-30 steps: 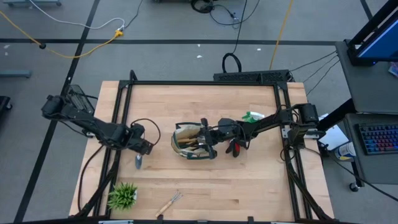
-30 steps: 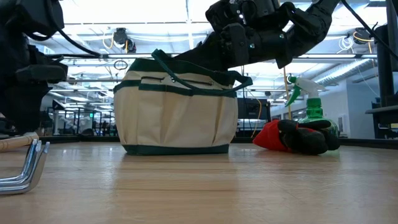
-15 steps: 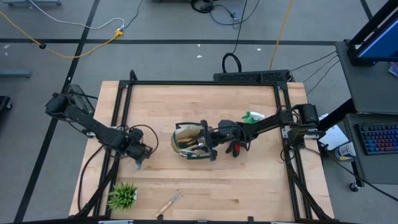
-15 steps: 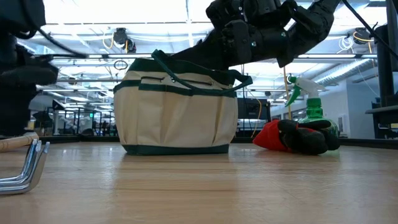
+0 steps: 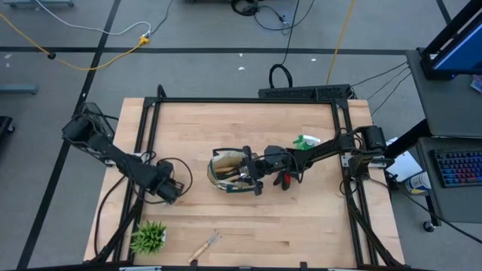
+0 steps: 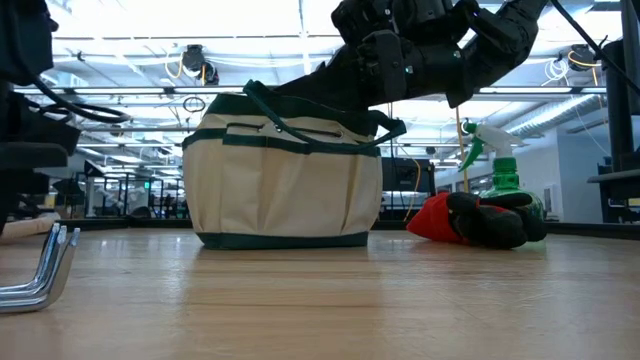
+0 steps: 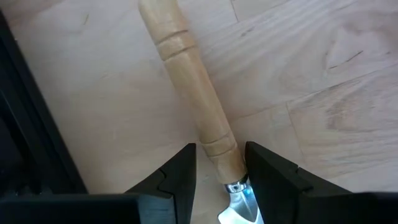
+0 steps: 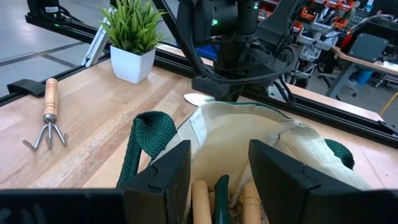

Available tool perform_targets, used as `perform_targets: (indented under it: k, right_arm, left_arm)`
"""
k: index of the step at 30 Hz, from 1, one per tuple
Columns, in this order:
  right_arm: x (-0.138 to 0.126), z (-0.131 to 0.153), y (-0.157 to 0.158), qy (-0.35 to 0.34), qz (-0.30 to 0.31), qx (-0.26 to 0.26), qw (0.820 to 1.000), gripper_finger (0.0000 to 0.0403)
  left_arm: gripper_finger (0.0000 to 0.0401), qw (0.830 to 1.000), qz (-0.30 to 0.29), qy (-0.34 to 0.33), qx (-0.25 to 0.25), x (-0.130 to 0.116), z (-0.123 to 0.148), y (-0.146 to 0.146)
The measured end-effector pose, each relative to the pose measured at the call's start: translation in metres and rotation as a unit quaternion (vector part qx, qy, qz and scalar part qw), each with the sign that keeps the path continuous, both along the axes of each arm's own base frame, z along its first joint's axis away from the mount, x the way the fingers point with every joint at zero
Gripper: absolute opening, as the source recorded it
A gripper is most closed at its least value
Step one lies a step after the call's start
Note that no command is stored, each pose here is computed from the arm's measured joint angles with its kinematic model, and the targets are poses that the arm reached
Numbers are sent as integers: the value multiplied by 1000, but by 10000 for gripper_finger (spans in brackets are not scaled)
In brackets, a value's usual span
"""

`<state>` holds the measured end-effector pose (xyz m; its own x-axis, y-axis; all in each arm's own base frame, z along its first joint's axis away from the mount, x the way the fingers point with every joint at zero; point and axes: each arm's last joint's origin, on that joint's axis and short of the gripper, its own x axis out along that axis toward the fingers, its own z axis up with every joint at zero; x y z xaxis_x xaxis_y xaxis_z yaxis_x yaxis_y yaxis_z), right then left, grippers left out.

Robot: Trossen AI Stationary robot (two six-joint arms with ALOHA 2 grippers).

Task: Pick & Place Garden tools in Gardening bag
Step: Put the brown trowel into the green gardening bag

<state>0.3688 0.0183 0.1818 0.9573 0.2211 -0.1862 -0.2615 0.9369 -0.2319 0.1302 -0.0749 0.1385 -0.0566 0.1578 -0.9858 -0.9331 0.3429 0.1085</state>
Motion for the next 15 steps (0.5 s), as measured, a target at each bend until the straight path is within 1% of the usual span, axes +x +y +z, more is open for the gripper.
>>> perform_targets:
  k: [12, 15]
  right_arm:
    - [0, 0, 0, 0, 0, 0, 1000, 155]
    - [0, 0, 0, 0, 0, 0, 1000, 155]
  left_arm:
    - [143, 1000, -5, -5, 9, 0, 0, 0]
    - [126, 1000, -6, -11, 7, 1, 0, -1]
